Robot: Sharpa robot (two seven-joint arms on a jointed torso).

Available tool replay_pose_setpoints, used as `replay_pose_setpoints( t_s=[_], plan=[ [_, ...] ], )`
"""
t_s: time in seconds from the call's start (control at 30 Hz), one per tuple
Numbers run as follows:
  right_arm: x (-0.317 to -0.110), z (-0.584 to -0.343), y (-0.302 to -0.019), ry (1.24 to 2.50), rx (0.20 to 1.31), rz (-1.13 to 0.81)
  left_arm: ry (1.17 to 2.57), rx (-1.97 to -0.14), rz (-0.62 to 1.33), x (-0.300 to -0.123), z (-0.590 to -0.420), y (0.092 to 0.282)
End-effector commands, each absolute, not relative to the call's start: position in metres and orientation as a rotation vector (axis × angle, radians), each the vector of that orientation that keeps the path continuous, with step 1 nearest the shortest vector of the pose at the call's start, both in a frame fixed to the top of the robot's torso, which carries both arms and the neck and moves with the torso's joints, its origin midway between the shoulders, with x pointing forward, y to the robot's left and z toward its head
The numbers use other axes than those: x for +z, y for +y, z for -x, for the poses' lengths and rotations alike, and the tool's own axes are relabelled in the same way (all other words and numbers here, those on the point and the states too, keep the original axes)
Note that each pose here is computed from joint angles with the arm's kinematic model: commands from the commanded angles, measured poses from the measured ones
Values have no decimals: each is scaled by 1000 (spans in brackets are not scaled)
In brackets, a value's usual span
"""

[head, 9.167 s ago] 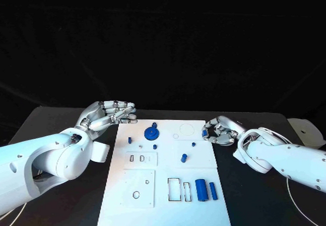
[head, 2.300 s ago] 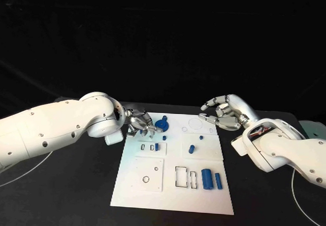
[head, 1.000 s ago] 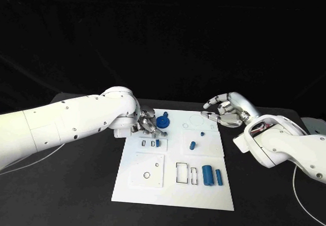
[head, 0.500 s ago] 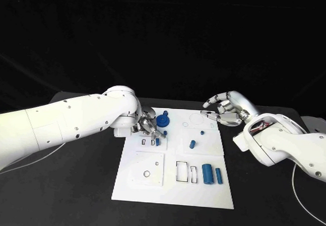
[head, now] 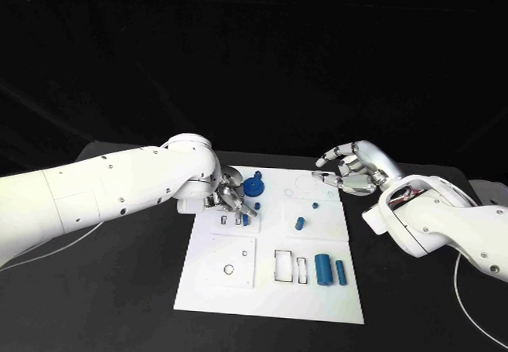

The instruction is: Assemble the parts on the task board

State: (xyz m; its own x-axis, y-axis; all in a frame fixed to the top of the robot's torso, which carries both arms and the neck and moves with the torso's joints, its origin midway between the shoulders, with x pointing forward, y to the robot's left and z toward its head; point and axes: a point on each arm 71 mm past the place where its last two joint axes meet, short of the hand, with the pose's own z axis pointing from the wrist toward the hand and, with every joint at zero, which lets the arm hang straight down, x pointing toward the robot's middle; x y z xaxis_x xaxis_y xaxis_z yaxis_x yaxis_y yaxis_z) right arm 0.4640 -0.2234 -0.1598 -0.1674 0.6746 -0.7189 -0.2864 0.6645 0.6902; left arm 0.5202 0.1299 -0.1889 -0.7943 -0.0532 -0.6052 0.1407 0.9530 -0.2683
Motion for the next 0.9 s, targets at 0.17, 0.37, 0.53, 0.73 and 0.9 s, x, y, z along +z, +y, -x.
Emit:
replay_pose_setpoints(
  t_s=[0.17, 0.37, 0.53, 0.73, 0.9],
  plan=[
    [-161, -464, -222, 1531, 876, -318, 2487, -390, -86, -193, -518, 127],
    [-161, -464, -221, 1533, 877, -318, 2490, -392, -84, -195, -518, 126],
    [-161, -464, -221, 1534, 877, -317, 2490, -396, -80, -195, -518, 126],
    [-162, -465, -220, 1537, 876, -317, 2492, -413, -60, -195, -518, 126],
    [-162, -465, -220, 1540, 876, -317, 2494, -436, -33, -195, -517, 126]
  ],
)
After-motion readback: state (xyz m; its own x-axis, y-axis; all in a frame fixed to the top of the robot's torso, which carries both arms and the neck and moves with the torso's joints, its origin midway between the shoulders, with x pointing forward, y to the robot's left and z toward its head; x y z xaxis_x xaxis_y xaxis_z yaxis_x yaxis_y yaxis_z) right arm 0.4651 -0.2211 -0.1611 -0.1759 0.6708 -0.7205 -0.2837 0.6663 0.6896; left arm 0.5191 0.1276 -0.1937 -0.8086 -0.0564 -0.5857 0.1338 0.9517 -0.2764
